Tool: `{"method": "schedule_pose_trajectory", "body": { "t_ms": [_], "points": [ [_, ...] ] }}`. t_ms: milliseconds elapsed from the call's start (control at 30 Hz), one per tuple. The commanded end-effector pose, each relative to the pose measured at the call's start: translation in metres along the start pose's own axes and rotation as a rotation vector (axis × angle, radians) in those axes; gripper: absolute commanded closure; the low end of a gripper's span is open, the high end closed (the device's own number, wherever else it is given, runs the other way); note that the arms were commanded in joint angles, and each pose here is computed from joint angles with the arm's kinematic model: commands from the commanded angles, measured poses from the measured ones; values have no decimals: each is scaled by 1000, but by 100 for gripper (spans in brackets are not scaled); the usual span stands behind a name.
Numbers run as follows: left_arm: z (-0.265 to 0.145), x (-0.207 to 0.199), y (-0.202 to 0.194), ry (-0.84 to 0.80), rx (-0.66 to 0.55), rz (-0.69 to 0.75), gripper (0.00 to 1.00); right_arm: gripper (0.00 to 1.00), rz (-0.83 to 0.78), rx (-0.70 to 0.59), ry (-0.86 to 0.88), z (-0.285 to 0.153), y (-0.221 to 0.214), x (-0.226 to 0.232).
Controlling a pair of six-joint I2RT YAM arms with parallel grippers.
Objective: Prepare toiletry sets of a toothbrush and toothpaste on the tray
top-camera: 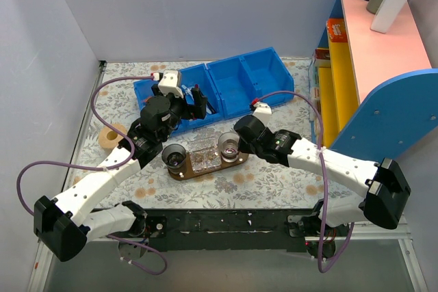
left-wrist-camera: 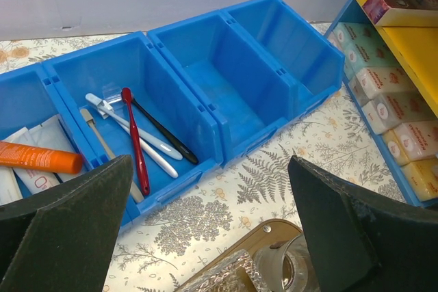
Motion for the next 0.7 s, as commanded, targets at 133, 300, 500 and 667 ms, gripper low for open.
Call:
{"method": "schedule_pose_trajectory", "body": {
  "t_ms": [133, 300, 500, 667],
  "points": [
    [-1, -2, 4, -18, -19, -12, 2, 99, 105, -138, 11, -8, 24, 6],
    [2, -1, 2, -13, -10, -10, 2, 99, 108, -140, 12, -7, 22, 5],
    [3, -2, 0, -18, -3, -10, 2, 99, 116, -132, 19, -4, 18, 5],
    [3, -1, 0, -15, -1, -10, 2, 99, 113, -126, 9, -3, 16, 4]
  ]
}}
Point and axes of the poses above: each gripper's point midway between its finger pads, its own z axis out along the fingers, its own x axis along the line the jaws close on, y = z × x, the point moved 9 cm from there along -z, back along the fingers, and after that the axes turned 15 degrees about -z, right-handed, at the moved point
